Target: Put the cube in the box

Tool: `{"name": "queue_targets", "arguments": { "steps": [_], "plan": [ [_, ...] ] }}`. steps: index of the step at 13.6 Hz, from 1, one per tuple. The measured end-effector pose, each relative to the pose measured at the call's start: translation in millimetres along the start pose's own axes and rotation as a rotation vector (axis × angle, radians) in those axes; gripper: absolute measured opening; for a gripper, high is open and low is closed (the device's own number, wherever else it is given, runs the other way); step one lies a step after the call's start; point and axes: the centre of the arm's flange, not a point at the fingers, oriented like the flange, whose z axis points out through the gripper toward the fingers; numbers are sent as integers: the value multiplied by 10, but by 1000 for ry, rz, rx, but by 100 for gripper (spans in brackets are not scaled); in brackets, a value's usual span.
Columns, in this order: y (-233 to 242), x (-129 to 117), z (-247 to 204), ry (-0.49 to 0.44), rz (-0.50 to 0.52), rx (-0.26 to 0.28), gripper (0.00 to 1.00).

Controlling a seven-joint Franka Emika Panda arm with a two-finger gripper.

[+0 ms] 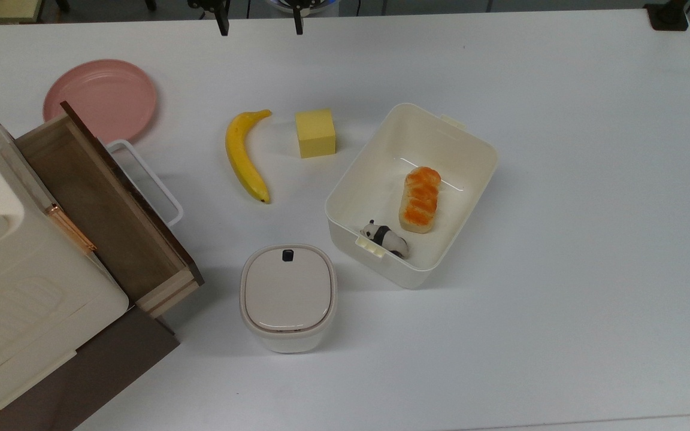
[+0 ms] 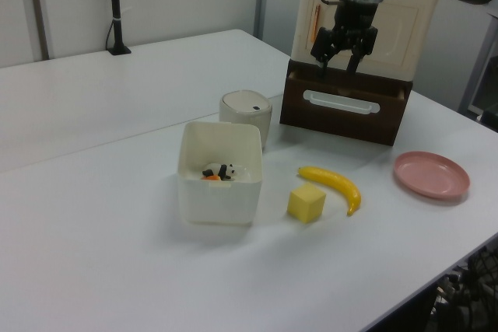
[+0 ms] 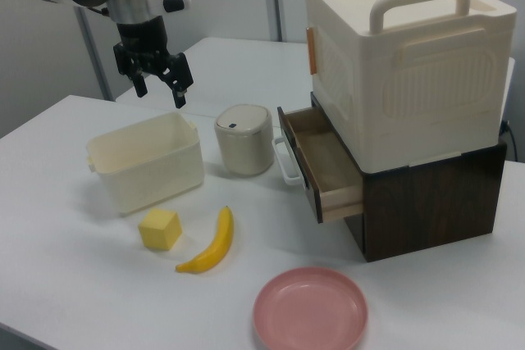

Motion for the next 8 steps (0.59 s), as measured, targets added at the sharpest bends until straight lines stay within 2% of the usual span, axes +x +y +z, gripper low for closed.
{"name": "queue_targets", "arguments": {
  "steps": [8],
  "plan": [
    [14, -7, 13, -3, -124, -1, 100]
  ]
}}
